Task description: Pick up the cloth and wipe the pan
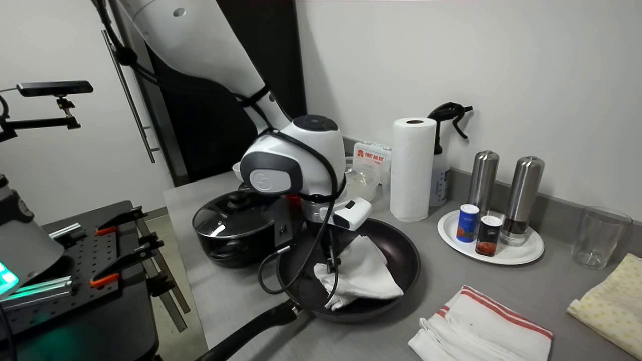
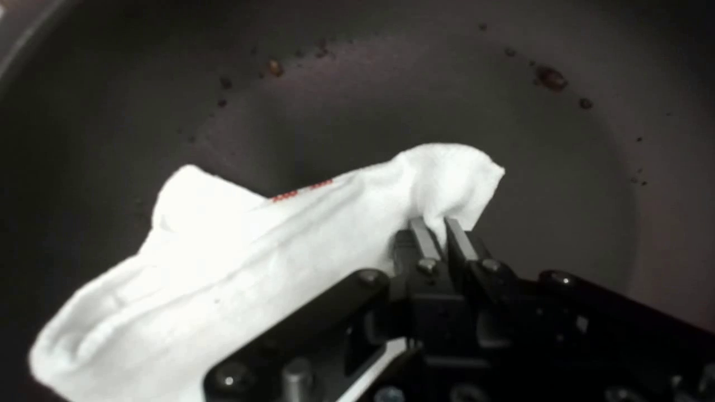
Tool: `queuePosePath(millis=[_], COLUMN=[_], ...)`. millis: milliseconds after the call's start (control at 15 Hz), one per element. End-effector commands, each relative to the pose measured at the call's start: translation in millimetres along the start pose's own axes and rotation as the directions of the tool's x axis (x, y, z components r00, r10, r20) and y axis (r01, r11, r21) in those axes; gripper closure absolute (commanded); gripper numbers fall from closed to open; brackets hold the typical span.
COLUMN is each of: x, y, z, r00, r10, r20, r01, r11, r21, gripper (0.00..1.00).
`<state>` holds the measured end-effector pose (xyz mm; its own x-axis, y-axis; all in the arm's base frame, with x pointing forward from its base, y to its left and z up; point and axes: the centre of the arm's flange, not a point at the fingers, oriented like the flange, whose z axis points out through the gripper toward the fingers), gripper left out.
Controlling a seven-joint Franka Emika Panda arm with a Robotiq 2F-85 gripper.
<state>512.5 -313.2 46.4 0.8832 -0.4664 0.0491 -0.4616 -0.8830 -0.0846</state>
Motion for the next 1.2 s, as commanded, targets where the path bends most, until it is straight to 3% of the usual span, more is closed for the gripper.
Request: queuePosePath(millis=[0,933,1133], x=[-13.7,-51.5,-49.8], y=[22.1,64.1,63.5], z=[15.7,-34.3,-40.9], r00=[0.999,0.991,0.993], r10=[0.050,0.131,0.119], r20=[0.020,-0.042,-0.023], r01=[-0.050,-0.132,-0.119], r11=[0.999,0.991,0.993], r21=[0.011,-0.015,-0.012], gripper=[0.98,0.98,0.98])
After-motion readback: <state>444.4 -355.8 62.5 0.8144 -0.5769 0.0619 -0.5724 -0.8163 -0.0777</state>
